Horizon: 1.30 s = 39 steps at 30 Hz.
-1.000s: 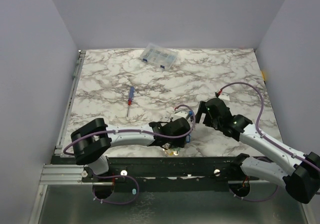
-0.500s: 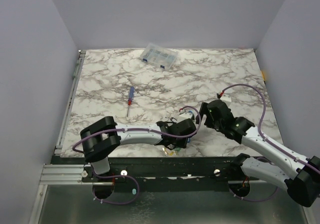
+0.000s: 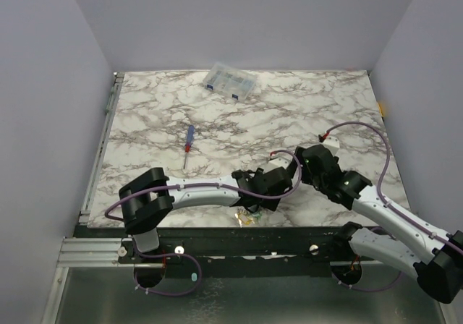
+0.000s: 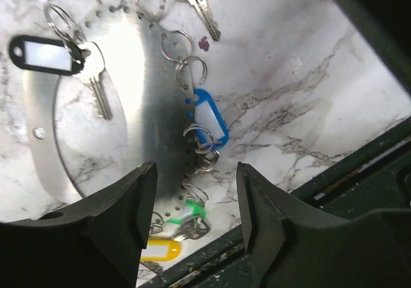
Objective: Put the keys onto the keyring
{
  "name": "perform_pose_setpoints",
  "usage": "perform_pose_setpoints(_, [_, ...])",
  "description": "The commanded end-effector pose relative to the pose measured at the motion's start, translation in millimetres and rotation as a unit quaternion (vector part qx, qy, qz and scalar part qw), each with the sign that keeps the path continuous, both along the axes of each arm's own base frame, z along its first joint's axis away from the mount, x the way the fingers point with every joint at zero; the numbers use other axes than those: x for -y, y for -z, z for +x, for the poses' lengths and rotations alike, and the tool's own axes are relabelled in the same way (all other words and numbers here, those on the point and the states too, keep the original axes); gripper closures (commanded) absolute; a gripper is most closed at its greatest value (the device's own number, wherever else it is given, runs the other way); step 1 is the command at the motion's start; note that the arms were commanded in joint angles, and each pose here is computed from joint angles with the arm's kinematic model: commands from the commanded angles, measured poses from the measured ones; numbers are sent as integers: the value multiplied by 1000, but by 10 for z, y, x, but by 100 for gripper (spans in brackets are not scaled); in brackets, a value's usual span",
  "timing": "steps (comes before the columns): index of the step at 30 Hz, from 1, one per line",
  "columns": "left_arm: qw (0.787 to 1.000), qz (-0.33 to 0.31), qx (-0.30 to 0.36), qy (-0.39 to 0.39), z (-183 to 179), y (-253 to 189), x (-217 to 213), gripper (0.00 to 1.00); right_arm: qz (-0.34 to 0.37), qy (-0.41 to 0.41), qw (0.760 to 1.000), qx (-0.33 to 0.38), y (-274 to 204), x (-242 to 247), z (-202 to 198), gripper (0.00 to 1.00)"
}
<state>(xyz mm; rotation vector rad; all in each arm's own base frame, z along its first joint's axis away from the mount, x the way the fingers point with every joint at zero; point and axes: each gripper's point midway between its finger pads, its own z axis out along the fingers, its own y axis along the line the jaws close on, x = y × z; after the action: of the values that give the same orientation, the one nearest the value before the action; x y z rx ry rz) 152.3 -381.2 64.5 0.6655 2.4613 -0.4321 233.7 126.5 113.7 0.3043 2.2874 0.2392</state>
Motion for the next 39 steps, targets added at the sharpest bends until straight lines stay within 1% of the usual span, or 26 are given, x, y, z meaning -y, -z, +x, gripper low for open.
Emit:
perform_pose_setpoints(1, [997,57,46,29,147,-9,6,44,-28,62,997,29,-97,247,71,7])
perform_pose_setpoints(6, [998,52,38,-3,222,35,192,47,-53,164,984,45,-304,547,102,6])
perform_pose_setpoints(9, [997,56,53,-17,310,40,252,47,-61,189,979,50,-351,636,88,5])
perform_pose_setpoints(13, [994,72,79,-18,434,40,300,48,-54,186,979,59,-382,637,86,5])
perform_pose_setpoints(18, [990,104,92,8,502,156,334,48,-42,169,983,65,-373,586,93,5])
perform_pose_setpoints(20, [989,112,93,19,514,191,328,48,-40,163,984,64,-363,566,89,5])
perform_pose_setpoints(24, [987,129,91,35,545,280,301,53,-36,155,985,59,-333,536,83,5])
perform_pose_setpoints(27, [987,133,83,43,545,348,291,54,-35,150,986,58,-333,521,83,5])
perform_pose_setpoints(31, [987,131,72,54,515,432,313,61,-36,147,987,60,-337,517,87,5])
perform_pose_setpoints(35, [988,125,63,63,482,525,330,64,-35,144,987,61,-341,502,96,5])
perform_pose_setpoints(37, [989,120,59,66,462,575,334,72,-36,143,987,60,-337,498,101,5])
perform_pose_setpoints(39, [989,120,56,66,462,627,301,83,-38,144,987,60,-336,502,105,5])
